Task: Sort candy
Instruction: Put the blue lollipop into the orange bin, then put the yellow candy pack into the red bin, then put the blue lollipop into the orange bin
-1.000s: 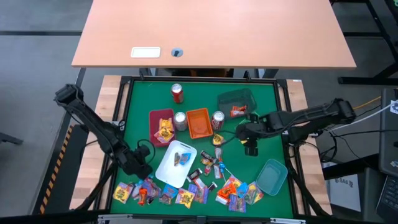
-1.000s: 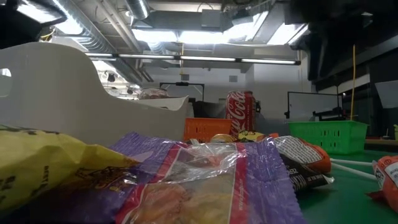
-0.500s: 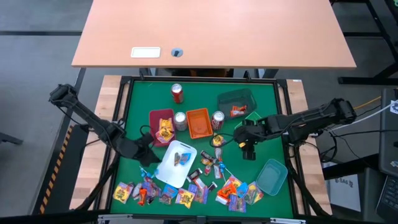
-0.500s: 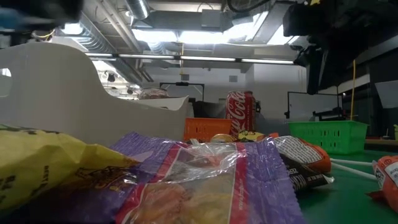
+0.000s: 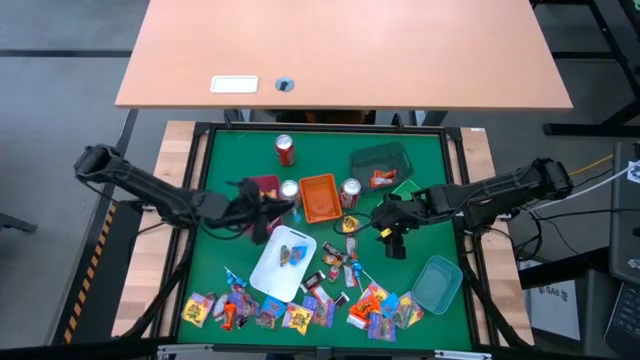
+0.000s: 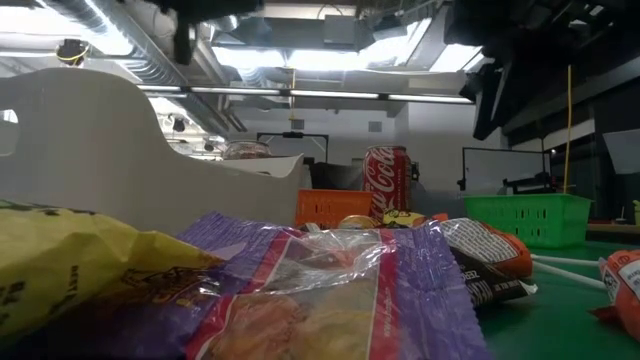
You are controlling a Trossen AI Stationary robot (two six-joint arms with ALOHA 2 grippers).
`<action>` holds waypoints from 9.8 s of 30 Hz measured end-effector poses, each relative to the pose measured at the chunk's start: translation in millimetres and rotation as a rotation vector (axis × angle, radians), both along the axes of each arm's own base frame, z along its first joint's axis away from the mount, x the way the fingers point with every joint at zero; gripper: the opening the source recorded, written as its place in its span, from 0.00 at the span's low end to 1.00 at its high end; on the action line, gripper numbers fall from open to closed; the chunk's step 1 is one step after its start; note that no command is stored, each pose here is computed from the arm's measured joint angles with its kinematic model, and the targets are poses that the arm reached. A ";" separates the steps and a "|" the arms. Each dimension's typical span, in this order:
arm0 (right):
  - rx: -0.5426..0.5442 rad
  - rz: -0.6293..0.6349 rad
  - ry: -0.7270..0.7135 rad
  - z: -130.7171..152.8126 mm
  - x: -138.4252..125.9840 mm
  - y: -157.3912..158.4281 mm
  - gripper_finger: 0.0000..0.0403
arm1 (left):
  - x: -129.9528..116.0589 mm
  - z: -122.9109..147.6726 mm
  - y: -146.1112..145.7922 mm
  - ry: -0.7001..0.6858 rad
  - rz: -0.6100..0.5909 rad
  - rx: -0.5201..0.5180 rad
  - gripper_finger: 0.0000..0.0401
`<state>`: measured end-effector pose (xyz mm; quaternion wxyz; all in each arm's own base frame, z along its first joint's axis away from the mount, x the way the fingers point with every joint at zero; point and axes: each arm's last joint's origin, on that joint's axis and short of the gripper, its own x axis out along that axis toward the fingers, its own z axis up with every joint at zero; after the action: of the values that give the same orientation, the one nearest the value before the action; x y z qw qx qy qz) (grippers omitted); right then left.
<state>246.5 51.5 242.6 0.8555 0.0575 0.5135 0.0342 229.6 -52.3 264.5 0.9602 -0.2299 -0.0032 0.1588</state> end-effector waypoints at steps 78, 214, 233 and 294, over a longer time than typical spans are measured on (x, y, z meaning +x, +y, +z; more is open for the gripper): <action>-0.287 -0.123 0.081 -100.2 63.7 4.3 0.02 | 66.6 -75.7 50.2 0.170 -0.006 0.224 0.27; -0.246 0.116 -0.705 -25.9 232.3 -50.5 0.40 | -32.2 -1.9 -65.9 0.101 -0.450 0.393 0.27; -0.213 0.147 -0.506 58.9 162.8 -43.3 0.42 | -31.9 -2.4 -65.8 0.108 -0.450 0.396 0.27; 0.084 -0.156 0.114 -51.9 -0.5 102.7 0.42 | -25.6 -2.6 -54.9 0.120 -0.401 0.399 0.27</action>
<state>246.0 154.2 190.8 0.8218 0.1350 0.5533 -0.0143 204.0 -107.2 261.9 0.9971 -0.0227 0.0678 -0.0249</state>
